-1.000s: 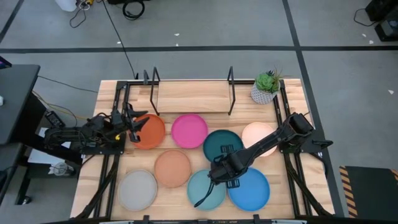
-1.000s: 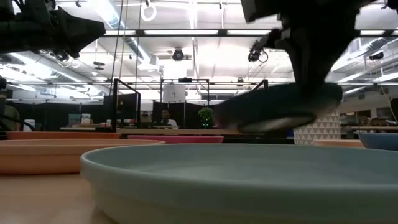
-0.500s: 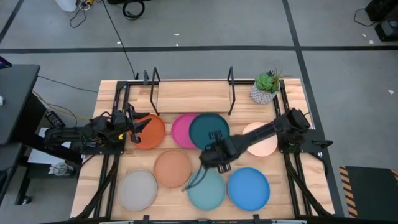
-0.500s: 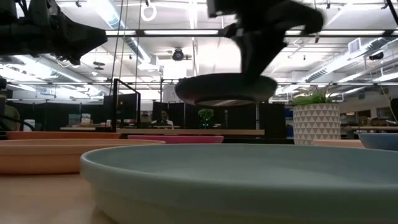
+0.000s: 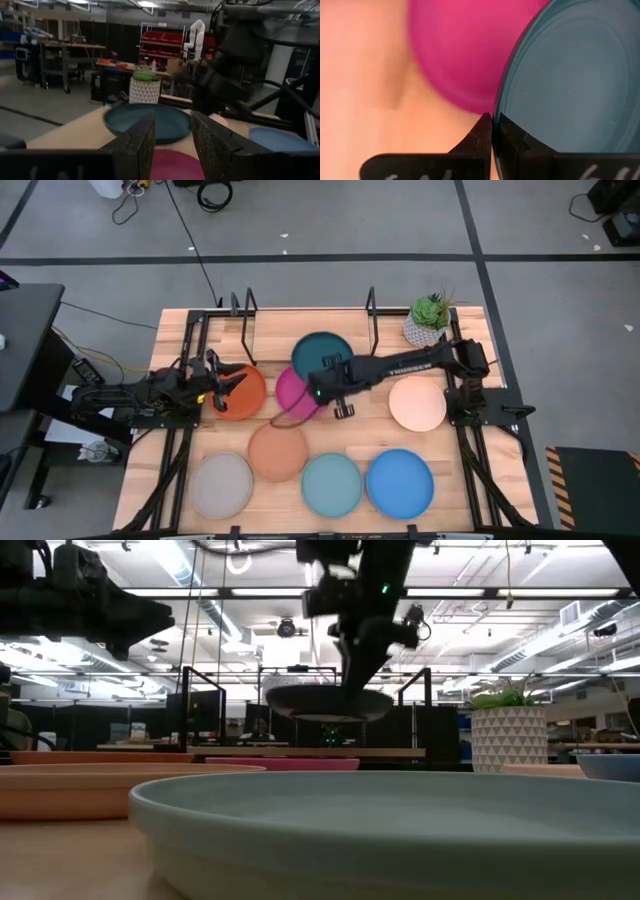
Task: Place and stack plates onto a shelf
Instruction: Put the dark blue plate on the shelf
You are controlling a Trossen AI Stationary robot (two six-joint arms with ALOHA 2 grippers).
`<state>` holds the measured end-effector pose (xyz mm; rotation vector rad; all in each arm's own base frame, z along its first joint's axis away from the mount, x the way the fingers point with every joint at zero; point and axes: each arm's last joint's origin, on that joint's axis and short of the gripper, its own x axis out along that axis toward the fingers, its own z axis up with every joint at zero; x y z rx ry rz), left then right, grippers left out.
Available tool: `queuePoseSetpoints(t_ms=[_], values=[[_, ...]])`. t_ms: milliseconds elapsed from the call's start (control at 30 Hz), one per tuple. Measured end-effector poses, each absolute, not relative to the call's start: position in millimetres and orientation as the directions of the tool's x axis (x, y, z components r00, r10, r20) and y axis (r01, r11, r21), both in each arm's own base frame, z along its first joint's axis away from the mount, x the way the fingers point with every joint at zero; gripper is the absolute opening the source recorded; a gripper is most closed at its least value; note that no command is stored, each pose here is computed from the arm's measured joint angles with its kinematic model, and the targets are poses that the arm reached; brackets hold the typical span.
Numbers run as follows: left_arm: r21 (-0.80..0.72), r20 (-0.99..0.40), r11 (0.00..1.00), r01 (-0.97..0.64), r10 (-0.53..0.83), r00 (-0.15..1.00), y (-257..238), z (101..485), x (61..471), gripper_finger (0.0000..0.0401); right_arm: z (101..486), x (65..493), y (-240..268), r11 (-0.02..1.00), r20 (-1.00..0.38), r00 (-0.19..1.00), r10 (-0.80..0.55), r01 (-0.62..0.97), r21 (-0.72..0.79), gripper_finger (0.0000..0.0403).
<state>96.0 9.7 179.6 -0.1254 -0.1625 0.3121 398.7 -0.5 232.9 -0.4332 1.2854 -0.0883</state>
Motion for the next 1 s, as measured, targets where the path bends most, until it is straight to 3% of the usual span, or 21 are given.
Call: queuePoseSetpoints(t_ms=[500, 1000], values=[[-0.287, 0.066, 0.915, -0.283, 0.314, 0.947, 10, 172, 97, 0.0135, 205, 383, -104, 0.937, -0.909, 0.238, -0.341, 0.007, -0.35, 0.0017], [-0.297, 0.064, 0.912, -0.282, 0.313, 0.947, 10, 172, 97, 0.0135, 199, 381, -112, 0.949, -0.915, 0.258, -0.31, 0.028, -0.314, 0.0054]])
